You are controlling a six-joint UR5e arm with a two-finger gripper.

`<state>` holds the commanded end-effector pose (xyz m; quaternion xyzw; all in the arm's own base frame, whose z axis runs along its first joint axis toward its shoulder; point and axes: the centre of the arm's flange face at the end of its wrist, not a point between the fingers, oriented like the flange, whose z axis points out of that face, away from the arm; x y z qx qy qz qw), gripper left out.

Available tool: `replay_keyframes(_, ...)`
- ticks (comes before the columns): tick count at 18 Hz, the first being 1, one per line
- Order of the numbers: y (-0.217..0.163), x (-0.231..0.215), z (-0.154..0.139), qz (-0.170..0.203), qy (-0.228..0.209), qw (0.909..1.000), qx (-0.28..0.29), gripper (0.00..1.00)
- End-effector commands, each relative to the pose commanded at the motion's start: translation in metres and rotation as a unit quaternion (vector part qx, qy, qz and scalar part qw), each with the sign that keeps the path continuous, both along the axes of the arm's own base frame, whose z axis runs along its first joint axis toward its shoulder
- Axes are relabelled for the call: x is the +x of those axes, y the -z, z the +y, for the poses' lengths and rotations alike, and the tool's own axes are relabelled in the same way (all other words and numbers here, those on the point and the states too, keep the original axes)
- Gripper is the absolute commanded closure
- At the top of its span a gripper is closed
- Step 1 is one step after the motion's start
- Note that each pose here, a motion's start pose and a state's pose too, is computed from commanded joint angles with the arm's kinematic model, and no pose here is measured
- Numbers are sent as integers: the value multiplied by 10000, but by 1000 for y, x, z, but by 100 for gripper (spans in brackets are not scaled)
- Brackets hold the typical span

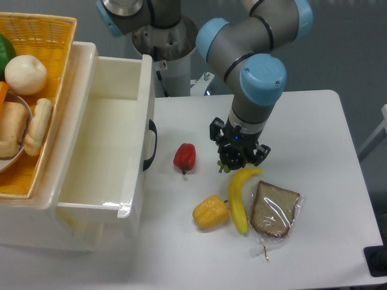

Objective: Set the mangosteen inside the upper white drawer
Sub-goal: 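Lift the gripper holding the small dark mangosteen up from the table, then carry the held mangosteen over the open white drawer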

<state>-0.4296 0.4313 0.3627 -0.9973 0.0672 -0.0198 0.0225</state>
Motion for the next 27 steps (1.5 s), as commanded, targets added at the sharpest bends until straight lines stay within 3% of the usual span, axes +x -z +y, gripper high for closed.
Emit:
replay_keyframes(7, -15, 8, -7, -76, -161, 9998, -24, 82)
replay_keyframes(12, -62, 23, -24, -254, -780, 9966, -123, 82)
replay_keyframes(15, -85, 34, -26, -331, -1135, 9929, 103, 82)
replay_keyframes(23, -123, 71, -22, -909, -2012, 9723, 767, 82)
replay_keyframes(27, -153, 107, -30, -1137, -2068, 9667, 989, 82)
